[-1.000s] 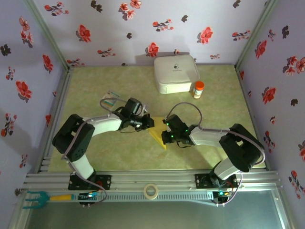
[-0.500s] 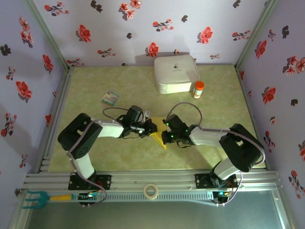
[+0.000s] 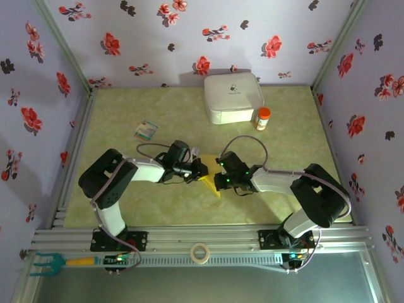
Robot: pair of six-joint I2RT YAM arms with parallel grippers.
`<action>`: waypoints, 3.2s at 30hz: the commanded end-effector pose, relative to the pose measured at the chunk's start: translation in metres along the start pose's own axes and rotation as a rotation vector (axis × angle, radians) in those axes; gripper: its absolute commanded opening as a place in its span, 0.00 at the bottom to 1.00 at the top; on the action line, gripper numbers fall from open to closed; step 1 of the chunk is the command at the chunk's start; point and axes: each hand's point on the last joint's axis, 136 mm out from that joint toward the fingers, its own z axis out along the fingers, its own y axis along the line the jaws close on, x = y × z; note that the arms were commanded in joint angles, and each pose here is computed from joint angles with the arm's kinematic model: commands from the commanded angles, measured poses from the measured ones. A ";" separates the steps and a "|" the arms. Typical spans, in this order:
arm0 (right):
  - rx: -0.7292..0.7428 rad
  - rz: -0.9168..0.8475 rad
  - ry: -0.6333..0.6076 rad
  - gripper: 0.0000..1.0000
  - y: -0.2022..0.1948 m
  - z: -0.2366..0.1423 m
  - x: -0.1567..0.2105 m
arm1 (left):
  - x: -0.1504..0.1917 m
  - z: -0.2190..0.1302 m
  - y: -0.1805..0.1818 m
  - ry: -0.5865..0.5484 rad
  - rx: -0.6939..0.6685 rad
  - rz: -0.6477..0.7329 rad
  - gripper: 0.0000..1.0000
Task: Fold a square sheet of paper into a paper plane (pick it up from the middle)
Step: Third fold the triangle at the center of the table.
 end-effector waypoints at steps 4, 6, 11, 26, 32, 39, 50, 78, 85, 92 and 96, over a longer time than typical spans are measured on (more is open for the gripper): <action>0.070 0.028 0.035 0.02 -0.017 0.004 0.011 | 0.004 0.002 0.007 0.014 -0.025 0.003 0.00; 0.073 0.031 0.036 0.02 -0.018 0.004 0.012 | 0.004 -0.003 0.002 0.005 -0.027 0.026 0.00; 0.072 0.029 0.035 0.02 -0.017 0.003 0.010 | 0.004 -0.010 -0.012 -0.009 0.005 0.057 0.00; 0.071 0.033 0.036 0.02 -0.017 0.004 0.010 | 0.012 0.000 0.008 0.026 -0.028 0.001 0.00; 0.068 0.037 0.037 0.02 -0.017 0.004 0.011 | 0.014 0.008 0.023 0.045 -0.064 -0.024 0.00; 0.064 0.037 0.033 0.03 -0.016 0.004 0.010 | 0.016 0.009 0.037 0.051 -0.120 -0.044 0.00; 0.042 0.108 -0.037 0.38 -0.003 -0.023 -0.019 | 0.016 0.011 0.041 0.061 -0.149 -0.047 0.00; -0.175 0.264 0.135 0.00 0.061 -0.003 0.004 | 0.014 0.010 0.041 0.058 -0.157 -0.039 0.00; -0.135 0.260 0.153 0.00 0.054 0.002 0.010 | 0.014 0.010 0.041 0.058 -0.159 -0.038 0.00; -0.077 0.263 0.167 0.00 0.039 0.004 0.018 | 0.014 0.010 0.041 0.060 -0.161 -0.038 0.00; -0.066 0.274 0.170 0.00 0.033 0.005 0.021 | 0.014 0.011 0.041 0.062 -0.163 -0.039 0.00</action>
